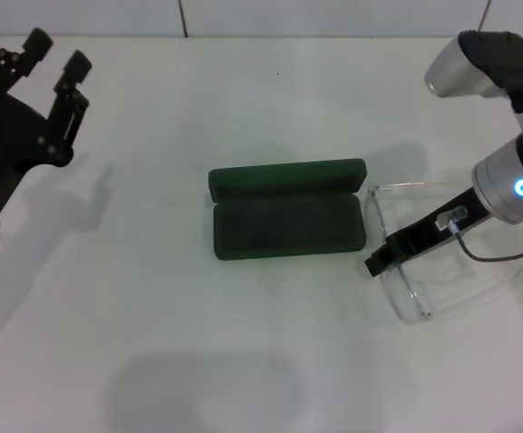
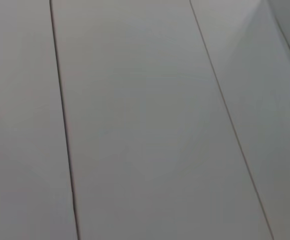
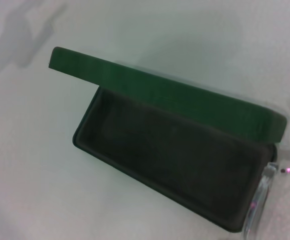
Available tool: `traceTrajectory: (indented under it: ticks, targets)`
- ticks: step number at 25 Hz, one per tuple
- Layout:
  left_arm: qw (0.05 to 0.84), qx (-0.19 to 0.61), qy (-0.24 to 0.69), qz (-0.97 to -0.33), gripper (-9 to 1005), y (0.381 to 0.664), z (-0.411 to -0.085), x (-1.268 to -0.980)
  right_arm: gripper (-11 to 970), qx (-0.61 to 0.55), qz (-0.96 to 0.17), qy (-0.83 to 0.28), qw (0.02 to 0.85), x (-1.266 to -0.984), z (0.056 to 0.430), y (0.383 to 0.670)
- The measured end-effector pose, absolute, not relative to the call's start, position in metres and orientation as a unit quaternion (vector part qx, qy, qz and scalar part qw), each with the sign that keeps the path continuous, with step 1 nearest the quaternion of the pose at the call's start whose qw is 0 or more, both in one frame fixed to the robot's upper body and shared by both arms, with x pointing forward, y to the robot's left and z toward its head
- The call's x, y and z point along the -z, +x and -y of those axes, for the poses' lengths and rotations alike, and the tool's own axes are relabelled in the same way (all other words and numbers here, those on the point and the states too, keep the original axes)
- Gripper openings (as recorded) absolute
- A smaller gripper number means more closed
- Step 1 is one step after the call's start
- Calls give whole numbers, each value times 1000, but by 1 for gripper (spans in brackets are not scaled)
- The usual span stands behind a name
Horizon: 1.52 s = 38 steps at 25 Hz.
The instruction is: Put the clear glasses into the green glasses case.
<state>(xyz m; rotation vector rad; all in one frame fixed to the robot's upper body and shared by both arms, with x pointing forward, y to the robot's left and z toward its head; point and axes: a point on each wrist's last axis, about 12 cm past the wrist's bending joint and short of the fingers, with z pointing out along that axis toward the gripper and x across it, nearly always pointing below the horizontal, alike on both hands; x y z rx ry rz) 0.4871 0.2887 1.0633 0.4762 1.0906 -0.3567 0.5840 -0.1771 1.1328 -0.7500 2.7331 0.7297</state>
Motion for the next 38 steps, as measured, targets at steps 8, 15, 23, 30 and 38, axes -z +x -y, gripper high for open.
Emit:
traceTrajectory:
  ticks: [8,15,23,30,38]
  targets:
    - [821,173,194,-509,381,478,-287,-1060,207,-261,-912,-288,129,-1144,192,581]
    - [820,177,179,-515,380,468,-279,-1053,199,-301,-878,-330,174,-1158,221,569]
    - [781,219,202,-549,380,469,-254,-1040,196,-379,-808,-381,241,-1180,257,554]
    - [755,255,178,-577,386,478,-246,-1037,197,-436,-743,-390,324,-1185,292,538]
    - [762,245,128,-585,405,478,-253,-1037,199,-423,-744,-400,328,-1182,300,536]
